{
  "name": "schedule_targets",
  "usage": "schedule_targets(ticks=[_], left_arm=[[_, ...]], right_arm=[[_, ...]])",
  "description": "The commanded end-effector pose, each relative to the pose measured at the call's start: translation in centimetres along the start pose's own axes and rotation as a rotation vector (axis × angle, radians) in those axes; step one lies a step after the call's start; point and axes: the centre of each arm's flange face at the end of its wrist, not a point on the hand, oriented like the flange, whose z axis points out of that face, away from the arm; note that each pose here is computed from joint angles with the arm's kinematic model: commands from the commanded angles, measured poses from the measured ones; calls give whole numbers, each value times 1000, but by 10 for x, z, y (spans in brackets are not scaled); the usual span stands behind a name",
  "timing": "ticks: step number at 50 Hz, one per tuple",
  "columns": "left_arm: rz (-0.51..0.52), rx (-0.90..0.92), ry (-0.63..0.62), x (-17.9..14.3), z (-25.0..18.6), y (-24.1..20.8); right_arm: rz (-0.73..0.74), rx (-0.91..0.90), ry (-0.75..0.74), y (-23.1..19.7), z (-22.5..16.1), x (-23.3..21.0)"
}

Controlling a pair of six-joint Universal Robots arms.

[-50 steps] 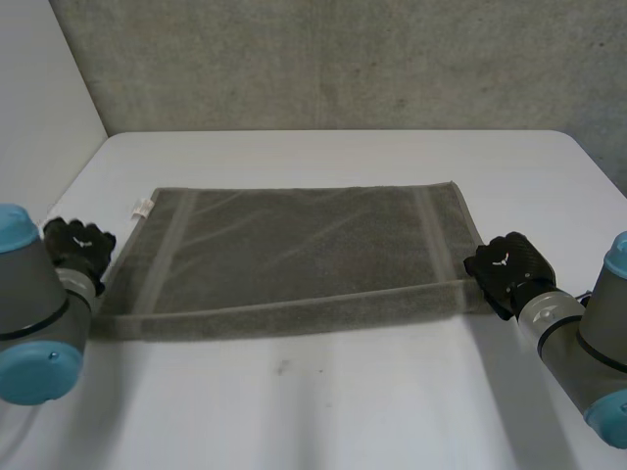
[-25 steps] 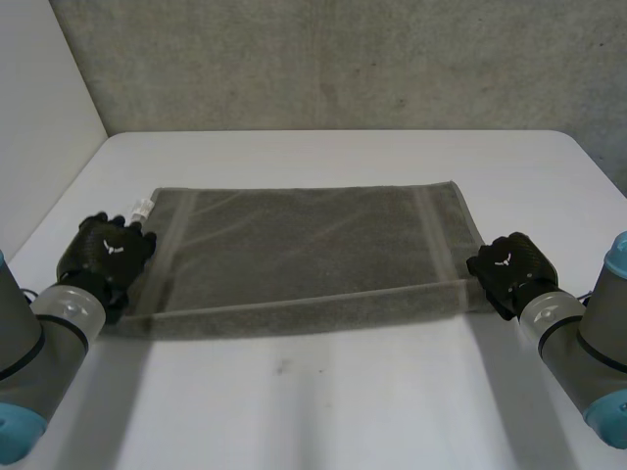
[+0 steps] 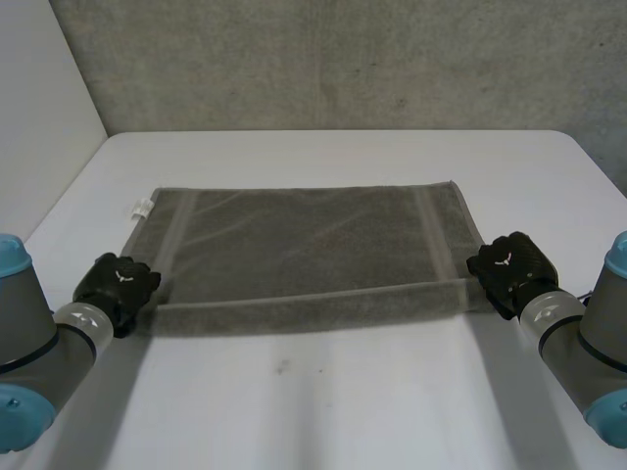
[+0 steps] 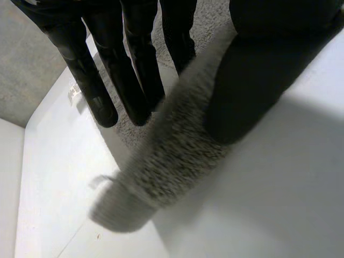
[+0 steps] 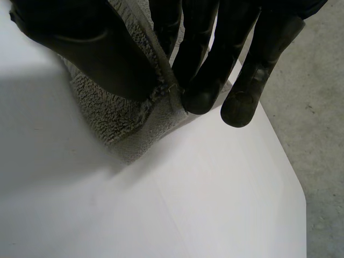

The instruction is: Fold the towel.

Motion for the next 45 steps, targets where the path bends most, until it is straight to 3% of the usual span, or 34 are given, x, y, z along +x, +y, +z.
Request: schedule_targets(ticks=[1,7,15,19,26,29,38,45], left_arm=[[-3,55,72,6,-4,-6],[-4,50,93,6,-16,-10],[-38,20,61,-17,-62,-19],[-43,79,51,-21,-91,-29],[-84,121,36,-26,-98,-33],[-116,130,26,-32,-89,-36],[-123,167,96,-30,-15,-52],[-110,155,28,-40,41,-60]], right_arm=[[4,-1,3,-3,-3,4],[-8,-42,-1,-9,-18,20],[-122,-240,-155,-11,-67,55],[-180,-230,-188,-24,-85,62],[-208,-139,-177,-46,-90,77],[-204,-106,-154,-53,-84,86],[-175,-146,-149,-43,-3,82],[-210,-116,-86,-55,37,77]])
